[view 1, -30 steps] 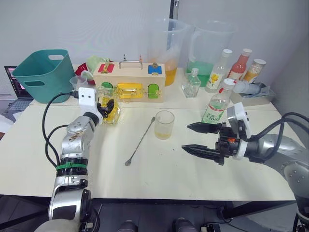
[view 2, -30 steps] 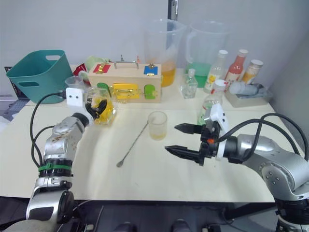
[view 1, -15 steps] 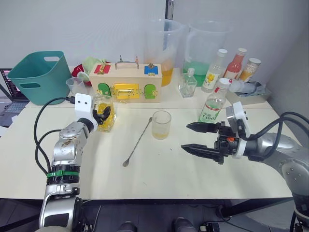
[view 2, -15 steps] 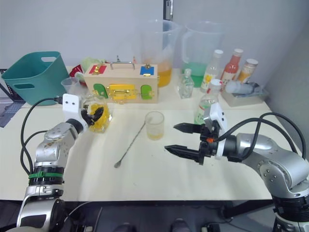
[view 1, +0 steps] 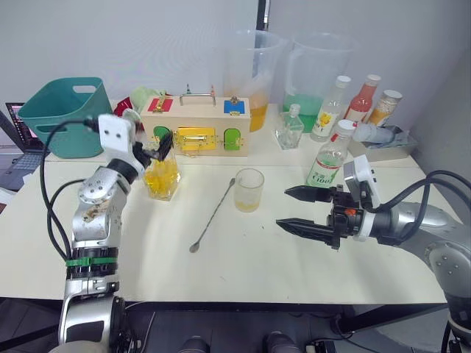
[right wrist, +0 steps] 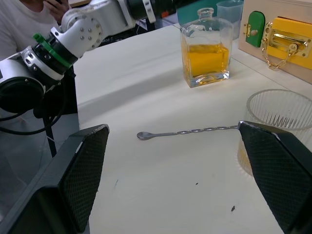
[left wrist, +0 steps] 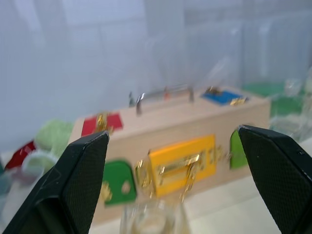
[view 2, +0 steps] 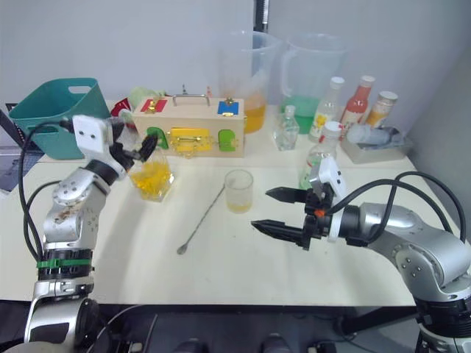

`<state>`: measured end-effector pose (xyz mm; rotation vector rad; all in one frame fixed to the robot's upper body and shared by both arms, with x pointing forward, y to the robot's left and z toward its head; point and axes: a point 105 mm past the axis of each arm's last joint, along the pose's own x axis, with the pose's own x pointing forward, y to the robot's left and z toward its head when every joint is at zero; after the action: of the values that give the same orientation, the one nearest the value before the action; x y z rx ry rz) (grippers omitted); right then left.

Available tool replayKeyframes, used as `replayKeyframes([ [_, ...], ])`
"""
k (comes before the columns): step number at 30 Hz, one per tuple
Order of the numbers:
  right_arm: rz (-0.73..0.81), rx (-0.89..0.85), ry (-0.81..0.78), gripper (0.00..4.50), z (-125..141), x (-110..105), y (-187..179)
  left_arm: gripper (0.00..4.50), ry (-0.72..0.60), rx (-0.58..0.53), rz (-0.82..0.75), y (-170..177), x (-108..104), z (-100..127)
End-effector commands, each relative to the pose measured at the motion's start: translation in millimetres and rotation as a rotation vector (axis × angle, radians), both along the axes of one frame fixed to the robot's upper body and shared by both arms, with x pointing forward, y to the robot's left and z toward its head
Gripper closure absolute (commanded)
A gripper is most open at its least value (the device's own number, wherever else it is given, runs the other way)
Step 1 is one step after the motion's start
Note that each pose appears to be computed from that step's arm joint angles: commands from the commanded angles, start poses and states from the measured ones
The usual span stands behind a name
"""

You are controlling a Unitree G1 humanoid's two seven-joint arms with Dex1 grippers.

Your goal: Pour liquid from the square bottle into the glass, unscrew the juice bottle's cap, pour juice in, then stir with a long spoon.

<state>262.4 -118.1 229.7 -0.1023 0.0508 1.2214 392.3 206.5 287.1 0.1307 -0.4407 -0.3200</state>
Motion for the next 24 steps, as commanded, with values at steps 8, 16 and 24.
replayKeyframes([
  [8,0.001,0.015,-0.048,0.0,16.1,1.0,1.1,0.03,-0.013,0.328,-0.416,-39.4,-41.5,27.8],
  [16,-0.112,0.069,-0.07,0.0,13.1,21.5,-13.4,0.03,0.244,0.468,-0.574,-24.2,-78.9,-38.1],
  [24,-0.218,0.05,-0.081,0.0,-9.5,22.3,-35.2,0.03,0.302,0.425,-0.408,21.4,-82.4,-86.4],
])
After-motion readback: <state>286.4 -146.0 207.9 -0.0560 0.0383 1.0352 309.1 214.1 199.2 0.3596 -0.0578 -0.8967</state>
